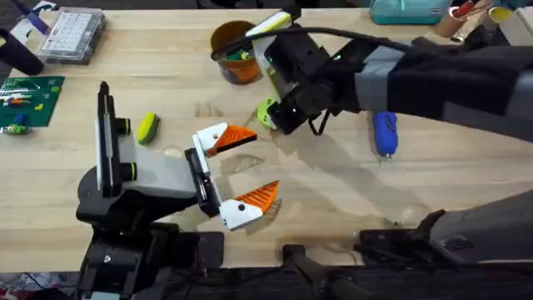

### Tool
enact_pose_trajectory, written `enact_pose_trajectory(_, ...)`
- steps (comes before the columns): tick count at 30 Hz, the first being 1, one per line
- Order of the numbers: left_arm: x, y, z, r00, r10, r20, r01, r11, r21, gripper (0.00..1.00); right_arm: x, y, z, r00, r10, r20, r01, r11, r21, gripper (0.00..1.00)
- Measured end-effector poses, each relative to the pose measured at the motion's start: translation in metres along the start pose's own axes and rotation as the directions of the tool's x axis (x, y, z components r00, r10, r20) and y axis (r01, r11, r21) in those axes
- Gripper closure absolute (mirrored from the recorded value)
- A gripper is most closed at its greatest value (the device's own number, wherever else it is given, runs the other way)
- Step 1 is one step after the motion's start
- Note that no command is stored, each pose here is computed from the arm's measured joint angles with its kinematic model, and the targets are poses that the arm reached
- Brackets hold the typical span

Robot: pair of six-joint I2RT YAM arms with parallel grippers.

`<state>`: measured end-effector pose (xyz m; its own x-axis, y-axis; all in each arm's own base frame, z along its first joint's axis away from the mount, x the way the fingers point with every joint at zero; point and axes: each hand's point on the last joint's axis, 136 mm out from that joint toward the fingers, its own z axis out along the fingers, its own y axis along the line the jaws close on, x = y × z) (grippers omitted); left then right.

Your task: Pick up the gripper from the table and insert it into the empty holder that is missing its gripper. Then pick up a screw, insert it into the mounting hole, and use the screwdriver to tighten it. Finally, clean up the table by picking up the vegetable and placing it into the bucket.

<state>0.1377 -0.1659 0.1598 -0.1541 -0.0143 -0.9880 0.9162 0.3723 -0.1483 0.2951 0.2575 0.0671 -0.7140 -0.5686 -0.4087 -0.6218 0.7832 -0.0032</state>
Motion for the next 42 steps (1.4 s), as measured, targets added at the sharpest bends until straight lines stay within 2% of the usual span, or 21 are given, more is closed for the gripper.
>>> enact_pose_trajectory(5,0.0,0.0,0.0,1.0,-0.001,0.0,0.001,1.0,0.0,0.009,-0.01,0.0,-0.029,1.0,0.0,0.018,0.0,1.0,-0.001,0.994)
enact_pose_trajectory(16,0.0,0.0,0.0,1.0,-0.001,-0.001,0.001,1.0,0.0,0.009,-0.039,-0.001,-0.123,0.997,-0.049,0.054,0.049,0.999,0.0,0.994)
enact_pose_trajectory(25,0.0,0.0,0.0,1.0,-0.001,-0.001,0.001,1.0,0.0,0.009,-0.055,-0.002,-0.175,0.993,-0.088,0.082,0.088,0.996,0.003,0.994)
enact_pose_trajectory(34,0.0,0.0,0.0,1.0,-0.001,-0.001,0.001,1.0,0.0,0.009,-0.069,-0.002,-0.213,0.985,-0.1,0.141,0.1,0.995,0.007,0.994)
enact_pose_trajectory(42,0.0,0.0,0.0,1.0,-0.001,-0.001,0.001,1.0,0.0,0.009,-0.07,0.012,-0.217,0.98,-0.127,0.151,0.131,0.991,-0.016,0.994)
